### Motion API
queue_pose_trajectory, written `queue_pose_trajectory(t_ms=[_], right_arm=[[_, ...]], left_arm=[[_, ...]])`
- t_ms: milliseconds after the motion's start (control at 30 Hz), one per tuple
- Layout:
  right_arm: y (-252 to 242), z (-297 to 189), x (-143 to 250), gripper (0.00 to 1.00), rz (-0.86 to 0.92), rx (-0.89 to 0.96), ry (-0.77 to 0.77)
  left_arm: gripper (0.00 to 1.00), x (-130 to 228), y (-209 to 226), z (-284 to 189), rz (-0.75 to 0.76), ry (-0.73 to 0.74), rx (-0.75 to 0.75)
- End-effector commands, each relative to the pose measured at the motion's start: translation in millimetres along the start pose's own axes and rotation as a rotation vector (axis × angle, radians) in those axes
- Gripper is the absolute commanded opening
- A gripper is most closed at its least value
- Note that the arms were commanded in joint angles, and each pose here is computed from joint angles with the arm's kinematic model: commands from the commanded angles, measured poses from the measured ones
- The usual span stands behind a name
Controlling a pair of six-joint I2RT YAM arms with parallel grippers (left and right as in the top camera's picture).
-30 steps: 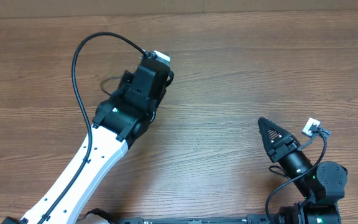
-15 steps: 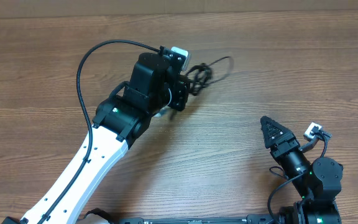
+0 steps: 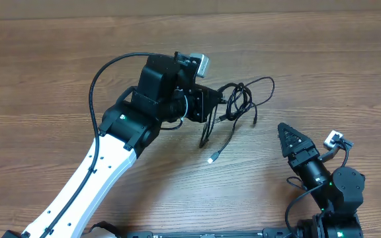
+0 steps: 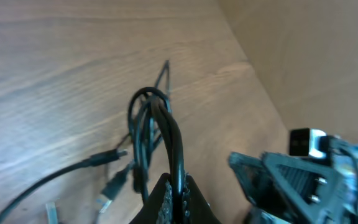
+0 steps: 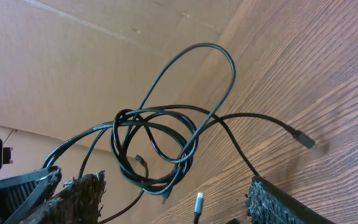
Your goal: Untangle cables
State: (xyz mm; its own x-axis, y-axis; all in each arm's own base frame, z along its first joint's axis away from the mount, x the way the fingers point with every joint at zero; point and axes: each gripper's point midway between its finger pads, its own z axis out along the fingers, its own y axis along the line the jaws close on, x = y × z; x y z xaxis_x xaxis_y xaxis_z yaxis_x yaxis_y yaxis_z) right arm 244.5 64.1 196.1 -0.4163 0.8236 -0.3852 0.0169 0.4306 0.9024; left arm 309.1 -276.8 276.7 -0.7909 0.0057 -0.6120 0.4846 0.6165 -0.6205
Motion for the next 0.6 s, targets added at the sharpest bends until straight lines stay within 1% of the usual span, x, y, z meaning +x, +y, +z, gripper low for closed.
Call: queue_pose_trajectory(t_ms=[0,167,300,400,567], right_arm=[[8.4,-2.6,-6.2,0.74,-0.005,-0.017,-0.024],[8.4,-2.6,-6.1,0.75,-0.005,-0.017,-0.024],[8.3,-2.6,-6.0,0.75,-0.005,-0.017,-0.024],[8.2,-2.6,-6.0,0.72,-0.005,-0.017,-0.024],[1.4,-2.6,-7.3,0.72,0.004,0.014,-0.036]], left_arm=[[0.04,1.0,-29.4,-6.3,-0.04,0.026,0.118],[0.04,2.0,-37.7,-4.4,-0.07,0.029,0.139],[0.04,1.7,-55.2,-1.1,-0.027,0.019,0.184],[0.04,2.9,-69.1,1.2,0.004,0.013,0.219],[0.04,5.0,-84.2,3.3,0.037,0.008,0.256]])
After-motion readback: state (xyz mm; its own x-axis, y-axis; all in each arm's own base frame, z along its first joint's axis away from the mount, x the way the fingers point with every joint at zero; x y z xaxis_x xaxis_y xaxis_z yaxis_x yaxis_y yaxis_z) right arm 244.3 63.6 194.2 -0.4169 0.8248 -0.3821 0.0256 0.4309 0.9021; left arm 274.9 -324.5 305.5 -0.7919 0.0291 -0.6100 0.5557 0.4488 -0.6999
